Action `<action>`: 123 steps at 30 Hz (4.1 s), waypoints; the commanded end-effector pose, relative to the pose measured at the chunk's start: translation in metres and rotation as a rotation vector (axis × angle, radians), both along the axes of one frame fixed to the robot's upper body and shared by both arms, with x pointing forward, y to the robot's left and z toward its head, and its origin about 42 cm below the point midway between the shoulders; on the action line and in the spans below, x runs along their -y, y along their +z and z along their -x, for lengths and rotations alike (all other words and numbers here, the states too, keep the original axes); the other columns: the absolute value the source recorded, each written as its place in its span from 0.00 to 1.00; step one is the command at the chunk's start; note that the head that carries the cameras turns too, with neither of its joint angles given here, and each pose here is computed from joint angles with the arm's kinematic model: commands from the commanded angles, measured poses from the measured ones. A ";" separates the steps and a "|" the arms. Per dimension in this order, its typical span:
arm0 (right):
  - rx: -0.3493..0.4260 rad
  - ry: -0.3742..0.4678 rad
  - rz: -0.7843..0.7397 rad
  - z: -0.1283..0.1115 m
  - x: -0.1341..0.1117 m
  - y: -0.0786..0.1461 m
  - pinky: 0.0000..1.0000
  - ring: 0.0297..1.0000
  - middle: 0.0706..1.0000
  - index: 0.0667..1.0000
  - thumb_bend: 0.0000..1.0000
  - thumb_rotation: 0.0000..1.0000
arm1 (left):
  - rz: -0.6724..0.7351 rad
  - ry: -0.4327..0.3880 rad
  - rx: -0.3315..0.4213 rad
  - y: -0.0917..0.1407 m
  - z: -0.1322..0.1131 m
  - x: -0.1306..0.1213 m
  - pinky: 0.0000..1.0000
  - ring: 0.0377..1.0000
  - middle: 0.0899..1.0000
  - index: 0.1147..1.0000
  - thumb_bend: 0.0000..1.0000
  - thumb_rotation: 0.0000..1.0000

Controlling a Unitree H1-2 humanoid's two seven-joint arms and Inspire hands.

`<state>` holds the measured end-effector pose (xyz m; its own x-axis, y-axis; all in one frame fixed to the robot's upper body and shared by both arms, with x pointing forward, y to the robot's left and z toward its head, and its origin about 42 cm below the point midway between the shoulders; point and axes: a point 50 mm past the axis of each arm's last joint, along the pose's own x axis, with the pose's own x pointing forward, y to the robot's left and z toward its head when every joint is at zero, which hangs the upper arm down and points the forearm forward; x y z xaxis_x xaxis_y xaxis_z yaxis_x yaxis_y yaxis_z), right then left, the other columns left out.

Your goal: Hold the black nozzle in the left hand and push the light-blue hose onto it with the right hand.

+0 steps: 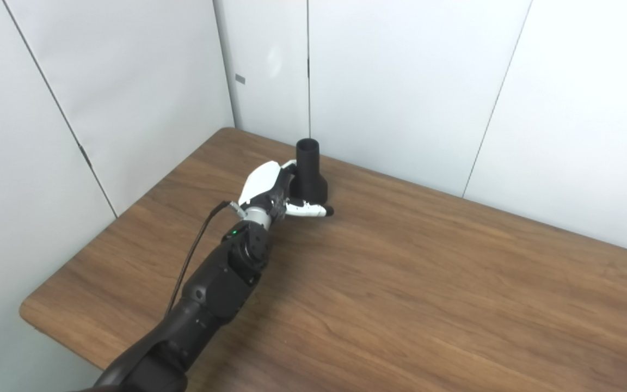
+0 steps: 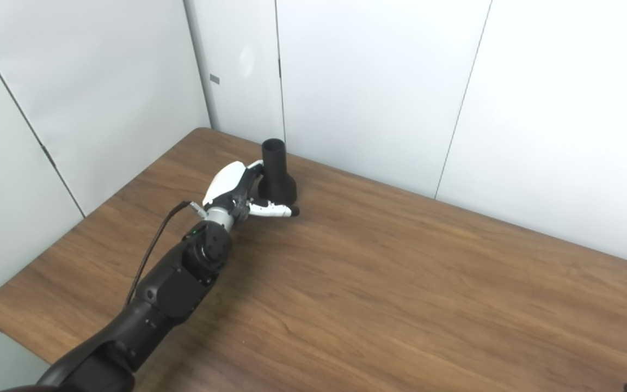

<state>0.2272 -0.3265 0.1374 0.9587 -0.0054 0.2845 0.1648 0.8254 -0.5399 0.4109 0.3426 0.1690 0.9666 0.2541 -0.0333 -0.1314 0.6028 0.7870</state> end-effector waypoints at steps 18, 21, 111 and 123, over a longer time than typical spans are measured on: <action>0.055 0.009 0.020 0.006 0.007 0.022 0.37 0.53 0.64 0.62 0.41 0.71 | 0.096 -0.085 -0.133 -0.055 0.006 0.024 0.44 0.57 0.78 0.84 1.00 0.19; 0.043 0.003 0.023 0.009 0.007 0.024 0.39 0.55 0.64 0.62 0.40 0.70 | 0.083 -0.078 -0.145 -0.060 0.006 0.024 0.51 0.66 0.77 0.84 1.00 0.21; 0.139 -0.150 0.143 0.031 -0.007 0.079 0.38 0.52 0.58 0.58 0.36 0.20 | -0.274 -0.611 0.066 -0.121 0.076 0.048 0.09 0.10 0.12 0.42 0.52 0.04; 0.215 -0.355 0.119 0.031 0.008 0.099 0.37 0.52 0.58 0.58 0.52 0.01 | -0.229 -0.888 0.166 -0.115 0.089 0.105 0.20 0.26 0.34 0.43 0.52 0.01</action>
